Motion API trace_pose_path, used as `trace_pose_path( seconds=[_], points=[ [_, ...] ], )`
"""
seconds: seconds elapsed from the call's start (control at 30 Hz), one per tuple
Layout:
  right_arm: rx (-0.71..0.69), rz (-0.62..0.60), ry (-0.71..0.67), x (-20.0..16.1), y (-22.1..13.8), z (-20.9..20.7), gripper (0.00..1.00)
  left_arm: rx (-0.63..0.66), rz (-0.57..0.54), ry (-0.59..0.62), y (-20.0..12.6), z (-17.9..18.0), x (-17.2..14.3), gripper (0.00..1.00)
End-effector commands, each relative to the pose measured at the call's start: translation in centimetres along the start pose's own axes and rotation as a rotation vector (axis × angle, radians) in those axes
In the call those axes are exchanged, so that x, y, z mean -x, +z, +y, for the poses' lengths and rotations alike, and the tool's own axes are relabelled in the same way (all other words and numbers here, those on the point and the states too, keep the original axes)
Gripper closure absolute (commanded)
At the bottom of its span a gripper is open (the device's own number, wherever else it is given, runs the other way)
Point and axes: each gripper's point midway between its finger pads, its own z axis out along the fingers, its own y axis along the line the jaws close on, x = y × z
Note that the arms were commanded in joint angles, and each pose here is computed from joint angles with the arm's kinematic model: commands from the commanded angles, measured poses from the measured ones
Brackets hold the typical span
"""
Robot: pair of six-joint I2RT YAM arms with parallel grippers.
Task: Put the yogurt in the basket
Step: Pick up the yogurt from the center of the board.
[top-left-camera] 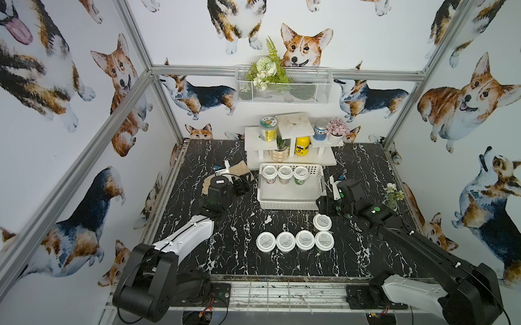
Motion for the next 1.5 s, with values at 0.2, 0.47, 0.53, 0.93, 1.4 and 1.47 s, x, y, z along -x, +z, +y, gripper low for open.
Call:
trace_pose_path(
  seconds=[0.2, 0.47, 0.53, 0.93, 1.4, 1.47],
  points=[
    [-0.093, 0.101, 0.011, -4.2, 0.8, 0.2, 0.23, -0.013, -0.024, 0.007, -0.1, -0.3, 0.6, 0.18],
    [-0.157, 0.107, 0.010, -5.2, 0.4, -0.2, 0.22, -0.017, -0.026, 0.007, -0.1, -0.4, 0.7, 0.18],
    [-0.154, 0.121, 0.013, -5.7, 0.5, -0.3, 0.22, -0.016, -0.024, 0.007, -0.1, -0.4, 0.7, 0.18],
    [-0.162, 0.173, 0.007, -6.9, 1.2, -0.3, 0.20, -0.019, -0.027, 0.007, -0.2, -0.5, 0.7, 0.18],
    [-0.194, 0.202, -0.015, -7.3, 1.9, -0.6, 0.26, -0.019, -0.028, 0.006, -0.2, -0.5, 0.8, 0.18],
    [-0.200, 0.205, -0.018, -7.3, 1.9, -0.6, 0.26, -0.018, -0.026, 0.007, -0.1, -0.4, 0.7, 0.18]
  ],
)
